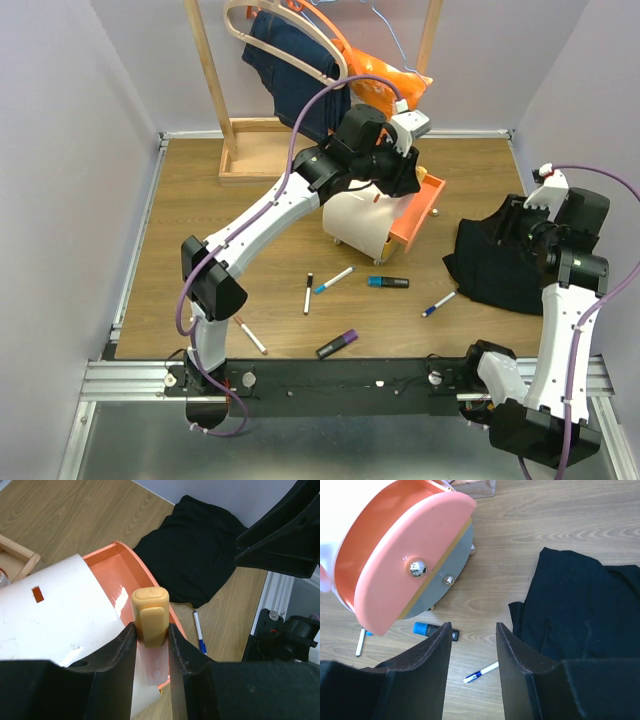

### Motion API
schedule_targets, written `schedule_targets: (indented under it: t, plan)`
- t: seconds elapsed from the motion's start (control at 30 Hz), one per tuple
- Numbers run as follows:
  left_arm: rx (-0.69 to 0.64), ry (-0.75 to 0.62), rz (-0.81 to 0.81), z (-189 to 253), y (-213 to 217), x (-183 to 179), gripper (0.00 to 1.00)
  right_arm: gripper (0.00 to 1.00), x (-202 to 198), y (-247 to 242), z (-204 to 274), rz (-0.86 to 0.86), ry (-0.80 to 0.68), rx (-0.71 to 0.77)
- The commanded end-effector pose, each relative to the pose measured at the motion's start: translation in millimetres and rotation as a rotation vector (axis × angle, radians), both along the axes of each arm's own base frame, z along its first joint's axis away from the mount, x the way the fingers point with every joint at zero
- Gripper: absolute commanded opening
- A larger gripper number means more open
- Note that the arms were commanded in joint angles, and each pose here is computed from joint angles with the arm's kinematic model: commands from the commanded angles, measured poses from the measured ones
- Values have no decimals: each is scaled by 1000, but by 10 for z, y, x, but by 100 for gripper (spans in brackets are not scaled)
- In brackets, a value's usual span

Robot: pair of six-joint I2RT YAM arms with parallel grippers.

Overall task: Sort the stationery into containers
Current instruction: Place the pen in the drawer.

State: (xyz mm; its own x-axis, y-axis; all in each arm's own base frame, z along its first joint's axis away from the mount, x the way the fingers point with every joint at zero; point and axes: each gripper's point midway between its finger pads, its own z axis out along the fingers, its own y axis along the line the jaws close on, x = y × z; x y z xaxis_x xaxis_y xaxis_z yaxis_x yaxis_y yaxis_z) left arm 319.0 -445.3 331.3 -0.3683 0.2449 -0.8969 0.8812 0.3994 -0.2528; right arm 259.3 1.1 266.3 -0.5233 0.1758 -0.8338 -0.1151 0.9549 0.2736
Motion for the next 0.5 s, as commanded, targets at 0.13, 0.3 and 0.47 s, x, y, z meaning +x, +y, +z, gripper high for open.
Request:
schedule_targets:
  t: [0.13,0.3,0.47]
  plan:
    - [-4,-20,13,-43,-146,72,3,48,121,-53,-65,-13,-13,-2]
    - [-15,-18,12,-31,-196,86,1,48,141,-65,-110,-15,-5,-2]
    - [-15,7,13,-84,-218,82,0,48,141,-64,-129,-34,4,20]
